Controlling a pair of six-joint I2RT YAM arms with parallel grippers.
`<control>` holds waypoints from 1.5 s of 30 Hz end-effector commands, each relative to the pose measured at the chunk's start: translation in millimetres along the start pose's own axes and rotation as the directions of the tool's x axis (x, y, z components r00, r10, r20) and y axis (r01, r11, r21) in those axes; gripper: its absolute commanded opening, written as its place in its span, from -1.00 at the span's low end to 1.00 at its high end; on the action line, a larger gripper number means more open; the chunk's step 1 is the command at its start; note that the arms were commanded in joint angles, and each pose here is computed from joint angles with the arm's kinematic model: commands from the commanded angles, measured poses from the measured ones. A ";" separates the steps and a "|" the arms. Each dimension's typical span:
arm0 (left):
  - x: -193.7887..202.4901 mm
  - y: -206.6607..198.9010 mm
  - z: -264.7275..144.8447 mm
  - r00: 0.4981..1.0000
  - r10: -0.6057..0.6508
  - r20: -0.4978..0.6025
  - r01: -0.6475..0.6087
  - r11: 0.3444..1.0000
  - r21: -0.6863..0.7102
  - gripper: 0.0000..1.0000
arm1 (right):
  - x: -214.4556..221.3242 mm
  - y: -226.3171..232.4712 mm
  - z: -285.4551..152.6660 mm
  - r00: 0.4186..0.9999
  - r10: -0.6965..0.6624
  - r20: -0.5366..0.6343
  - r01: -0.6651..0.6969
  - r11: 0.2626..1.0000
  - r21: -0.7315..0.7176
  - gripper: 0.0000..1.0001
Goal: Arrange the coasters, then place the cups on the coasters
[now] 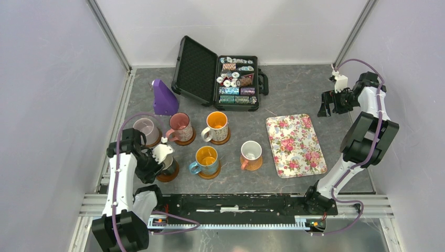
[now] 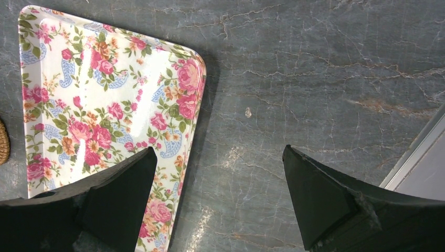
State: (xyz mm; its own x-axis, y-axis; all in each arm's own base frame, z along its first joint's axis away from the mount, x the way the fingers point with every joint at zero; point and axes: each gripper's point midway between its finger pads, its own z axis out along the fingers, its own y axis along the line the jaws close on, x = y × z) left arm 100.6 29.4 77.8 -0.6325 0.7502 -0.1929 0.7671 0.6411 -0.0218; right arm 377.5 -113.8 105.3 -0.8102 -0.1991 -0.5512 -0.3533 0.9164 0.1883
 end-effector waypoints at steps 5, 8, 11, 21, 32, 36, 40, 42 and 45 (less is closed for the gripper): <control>5.7 -1.9 -15.0 0.996 0.078 -0.031 -0.078 0.997 0.003 0.31 | -5.9 -2.0 1.2 1.000 -0.017 0.024 0.017 1.000 0.004 0.96; 3.5 -1.1 -26.2 0.996 0.081 -0.031 -0.081 0.997 -0.001 0.42 | -4.8 -2.5 3.2 1.000 -0.015 0.021 0.015 1.000 0.002 0.96; 0.0 -2.4 -39.7 0.995 0.093 -0.028 -0.093 0.996 0.013 0.61 | -4.8 -3.1 5.0 1.000 -0.009 0.022 0.009 1.000 -0.001 0.96; -31.7 11.0 -92.4 0.996 0.073 0.044 -0.074 0.997 0.017 1.00 | -8.9 -3.9 8.5 0.999 0.006 0.040 -0.006 1.000 -0.010 0.96; -111.2 57.9 -148.1 0.942 -0.140 0.304 0.154 0.988 -0.022 1.00 | -16.2 7.6 3.1 0.999 -0.031 0.036 0.031 1.000 -0.002 0.96; -138.4 75.2 -156.9 0.901 -0.173 0.398 0.206 0.978 -0.041 1.00 | -4.7 23.5 12.8 0.997 -0.072 -0.009 0.072 0.997 -0.003 0.96; -164.8 93.0 -161.0 0.865 -0.182 0.468 0.246 0.966 -0.079 1.00 | 15.2 40.1 25.4 0.992 -0.111 -0.065 0.111 0.994 -0.009 0.96; -180.3 98.0 -162.1 0.840 -0.202 0.504 0.275 0.959 -0.073 1.00 | 25.3 48.0 31.3 0.986 -0.136 -0.098 0.135 0.991 -0.014 0.95; -200.9 101.3 -160.8 0.810 -0.223 0.542 0.301 0.952 -0.058 1.00 | 37.6 55.8 41.3 0.975 -0.168 -0.142 0.168 0.986 -0.014 0.93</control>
State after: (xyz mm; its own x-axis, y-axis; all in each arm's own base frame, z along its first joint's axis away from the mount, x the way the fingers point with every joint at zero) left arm 251.6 -8.6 248.7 -0.6547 0.5046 -0.5628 0.6066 0.7950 0.0072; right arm 347.0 -56.4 60.8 -0.8303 -0.3249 -0.4529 -0.4488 0.8715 0.1976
